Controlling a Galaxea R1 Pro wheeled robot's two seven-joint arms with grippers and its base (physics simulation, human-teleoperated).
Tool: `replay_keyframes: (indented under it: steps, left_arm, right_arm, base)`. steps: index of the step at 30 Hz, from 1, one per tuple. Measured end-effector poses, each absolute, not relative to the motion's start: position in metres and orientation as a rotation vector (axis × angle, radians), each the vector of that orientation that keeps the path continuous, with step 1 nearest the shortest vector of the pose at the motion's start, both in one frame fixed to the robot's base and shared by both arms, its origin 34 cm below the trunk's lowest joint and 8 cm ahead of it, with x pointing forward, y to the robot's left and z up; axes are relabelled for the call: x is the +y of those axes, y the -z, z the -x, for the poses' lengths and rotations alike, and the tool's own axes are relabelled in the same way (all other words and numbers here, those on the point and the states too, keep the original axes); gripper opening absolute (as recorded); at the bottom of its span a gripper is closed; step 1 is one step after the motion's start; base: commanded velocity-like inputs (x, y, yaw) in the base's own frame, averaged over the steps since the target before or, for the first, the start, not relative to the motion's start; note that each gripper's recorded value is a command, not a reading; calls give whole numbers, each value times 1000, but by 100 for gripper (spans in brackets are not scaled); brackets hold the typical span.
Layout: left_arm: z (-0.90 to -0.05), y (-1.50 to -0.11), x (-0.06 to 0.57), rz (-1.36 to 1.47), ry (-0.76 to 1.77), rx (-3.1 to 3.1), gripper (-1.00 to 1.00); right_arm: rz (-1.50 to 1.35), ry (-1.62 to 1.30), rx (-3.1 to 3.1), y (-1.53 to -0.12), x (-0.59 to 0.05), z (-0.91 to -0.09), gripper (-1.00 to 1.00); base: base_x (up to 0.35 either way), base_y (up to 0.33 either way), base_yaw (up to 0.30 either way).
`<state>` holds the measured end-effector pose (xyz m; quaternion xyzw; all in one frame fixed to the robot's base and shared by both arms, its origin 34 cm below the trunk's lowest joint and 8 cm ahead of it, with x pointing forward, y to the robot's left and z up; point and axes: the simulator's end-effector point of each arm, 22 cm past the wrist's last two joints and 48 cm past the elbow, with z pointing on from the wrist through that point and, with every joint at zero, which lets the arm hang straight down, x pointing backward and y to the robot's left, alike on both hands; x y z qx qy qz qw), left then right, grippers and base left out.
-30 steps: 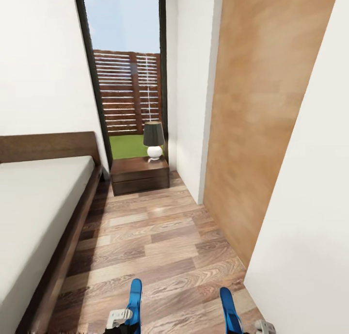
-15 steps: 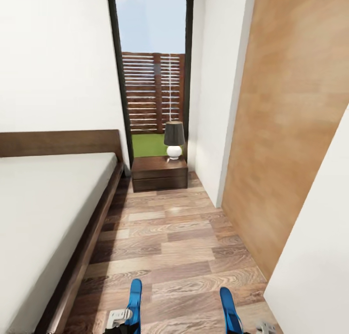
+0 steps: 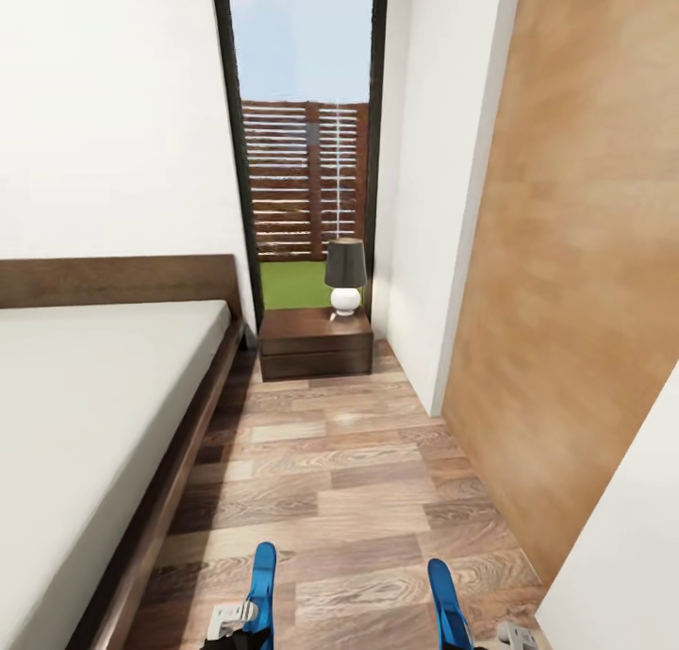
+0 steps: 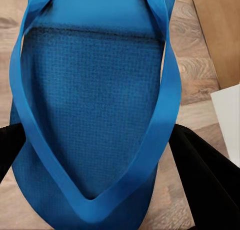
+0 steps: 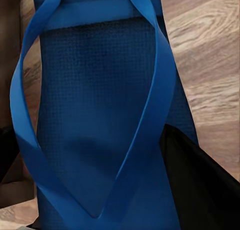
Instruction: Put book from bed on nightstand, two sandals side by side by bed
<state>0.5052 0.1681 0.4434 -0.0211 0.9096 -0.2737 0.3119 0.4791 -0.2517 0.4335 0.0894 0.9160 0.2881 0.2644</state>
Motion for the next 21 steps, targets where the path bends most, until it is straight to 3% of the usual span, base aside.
replay_keyframes:
  steps: [21]
  left_arm:
    - [-505,-443,168,55,722,2401,-100]
  right_arm:
    - [-240,-779,2476,-433,-252,-479,-100]
  base:
    - [317,0,0]
